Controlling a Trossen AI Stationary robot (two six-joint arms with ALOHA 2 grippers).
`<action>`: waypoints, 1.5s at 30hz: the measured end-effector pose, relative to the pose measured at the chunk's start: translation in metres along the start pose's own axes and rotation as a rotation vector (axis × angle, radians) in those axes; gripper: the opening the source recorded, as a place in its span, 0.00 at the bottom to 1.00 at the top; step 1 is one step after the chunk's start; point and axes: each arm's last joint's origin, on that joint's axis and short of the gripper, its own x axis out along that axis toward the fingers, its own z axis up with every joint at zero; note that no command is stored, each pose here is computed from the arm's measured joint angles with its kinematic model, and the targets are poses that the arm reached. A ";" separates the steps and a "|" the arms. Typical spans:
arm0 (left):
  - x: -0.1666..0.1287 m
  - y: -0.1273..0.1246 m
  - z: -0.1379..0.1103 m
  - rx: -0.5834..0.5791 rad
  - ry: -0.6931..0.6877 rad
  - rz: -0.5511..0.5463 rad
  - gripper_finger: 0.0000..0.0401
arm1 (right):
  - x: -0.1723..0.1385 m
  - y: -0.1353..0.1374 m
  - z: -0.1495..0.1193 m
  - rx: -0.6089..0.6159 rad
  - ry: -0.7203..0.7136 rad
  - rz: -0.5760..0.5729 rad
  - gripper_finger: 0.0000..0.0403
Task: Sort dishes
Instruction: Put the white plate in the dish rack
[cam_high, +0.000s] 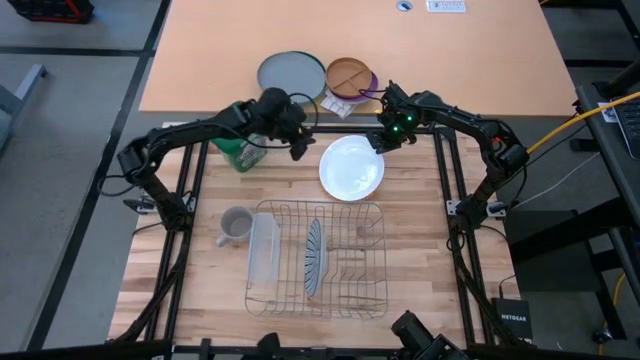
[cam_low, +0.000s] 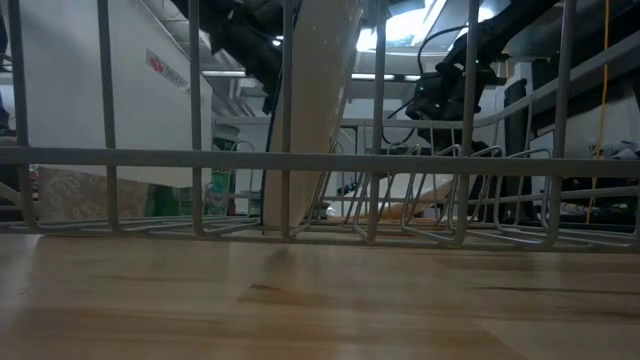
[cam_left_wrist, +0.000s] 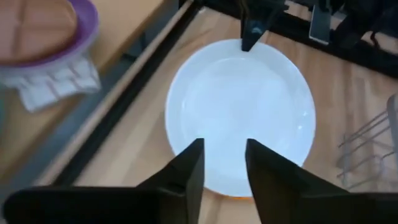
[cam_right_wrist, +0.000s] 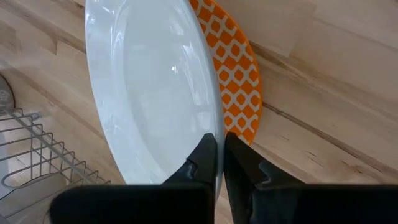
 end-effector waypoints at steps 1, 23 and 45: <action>0.004 0.000 -0.001 -0.029 0.002 -0.009 0.29 | 0.000 0.001 0.000 -0.003 0.001 -0.001 0.04; 0.063 0.017 -0.023 -0.324 0.077 -0.126 0.32 | 0.014 0.029 -0.013 -0.098 0.043 0.001 0.05; 0.079 0.015 -0.041 -0.273 0.188 -0.121 0.32 | 0.025 0.054 -0.020 -0.202 0.020 0.023 0.05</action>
